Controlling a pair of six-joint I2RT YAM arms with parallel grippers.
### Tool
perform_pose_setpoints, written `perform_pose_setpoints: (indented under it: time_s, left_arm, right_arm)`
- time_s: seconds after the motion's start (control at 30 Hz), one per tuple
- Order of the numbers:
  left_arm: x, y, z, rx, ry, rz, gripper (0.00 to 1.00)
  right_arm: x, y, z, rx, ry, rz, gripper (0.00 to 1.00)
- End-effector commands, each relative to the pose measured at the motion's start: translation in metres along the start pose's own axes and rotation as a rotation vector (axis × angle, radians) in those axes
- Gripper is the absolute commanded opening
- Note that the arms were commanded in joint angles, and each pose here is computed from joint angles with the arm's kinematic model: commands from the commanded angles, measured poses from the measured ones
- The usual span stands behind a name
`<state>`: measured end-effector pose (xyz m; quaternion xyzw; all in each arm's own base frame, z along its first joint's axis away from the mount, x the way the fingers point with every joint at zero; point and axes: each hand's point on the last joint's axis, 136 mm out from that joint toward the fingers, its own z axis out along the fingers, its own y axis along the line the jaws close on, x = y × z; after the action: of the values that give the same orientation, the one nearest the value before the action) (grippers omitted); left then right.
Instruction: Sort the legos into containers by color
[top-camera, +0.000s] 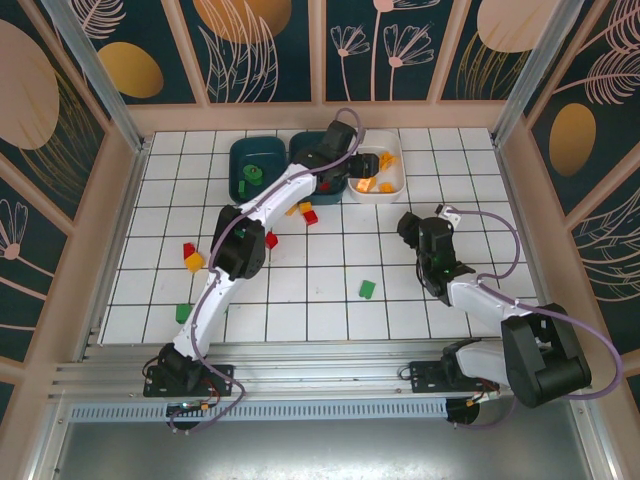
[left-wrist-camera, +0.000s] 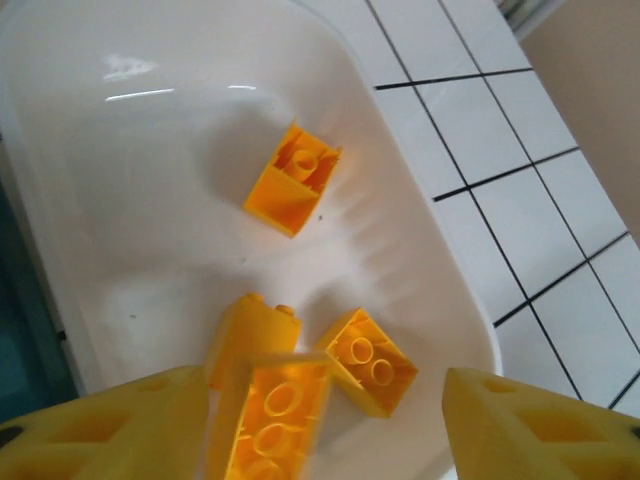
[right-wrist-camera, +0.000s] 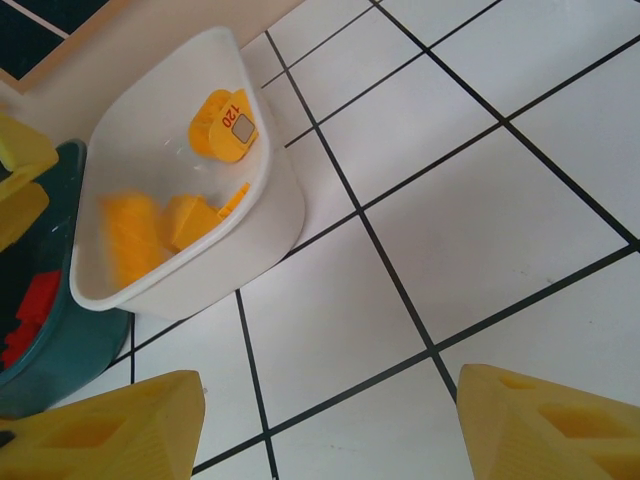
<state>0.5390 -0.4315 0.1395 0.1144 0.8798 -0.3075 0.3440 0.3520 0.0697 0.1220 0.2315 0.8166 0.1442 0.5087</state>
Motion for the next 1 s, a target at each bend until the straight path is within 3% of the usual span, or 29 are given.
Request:
perform_pose_setpoints:
  time_s: [0.0, 0.13, 0.23, 0.4, 0.47, 0.5, 0.63, 0.77, 0.97]
  left_arm:
    - [-0.025, -0.023, -0.016, 0.075, -0.055, 0.020, 0.71]
    - [-0.050, -0.039, -0.059, 0.077, -0.106, 0.039, 0.67]
    - [-0.046, -0.031, -0.107, 0.016, -0.188, 0.027, 0.68]
    - [-0.006, 0.030, -0.213, -0.176, -0.422, -0.119, 0.87]
    - [0.031, 0.067, -0.240, -0.291, -0.442, -0.198, 0.98]
    - [0.047, 0.083, -0.252, -0.348, -0.441, -0.228, 0.99]
    - [0.124, 0.144, -0.292, -0.596, -0.394, -0.337, 0.99]
    - [0.160, 0.156, -0.312, -0.575, -0.422, -0.389, 0.98]
    - [0.172, 0.163, -0.327, -0.574, -0.469, -0.408, 0.98]
  right_arm:
    - [-0.010, 0.006, -0.003, -0.037, -0.039, 0.019, 0.69]
    - [-0.008, 0.013, -0.002, -0.057, -0.023, 0.005, 0.68]
    - [-0.005, 0.017, -0.002, -0.049, -0.018, -0.022, 0.68]
    - [0.006, 0.030, -0.005, -0.028, 0.011, -0.070, 0.68]
    - [0.024, 0.021, -0.010, 0.068, 0.060, -0.087, 0.68]
    - [0.038, 0.016, -0.016, 0.097, 0.105, -0.089, 0.67]
    - [0.092, 0.024, -0.055, 0.085, 0.249, -0.126, 0.67]
    - [0.141, 0.018, -0.087, 0.139, 0.405, -0.185, 0.71]
    - [0.186, 0.017, -0.102, 0.169, 0.542, -0.231, 0.72]
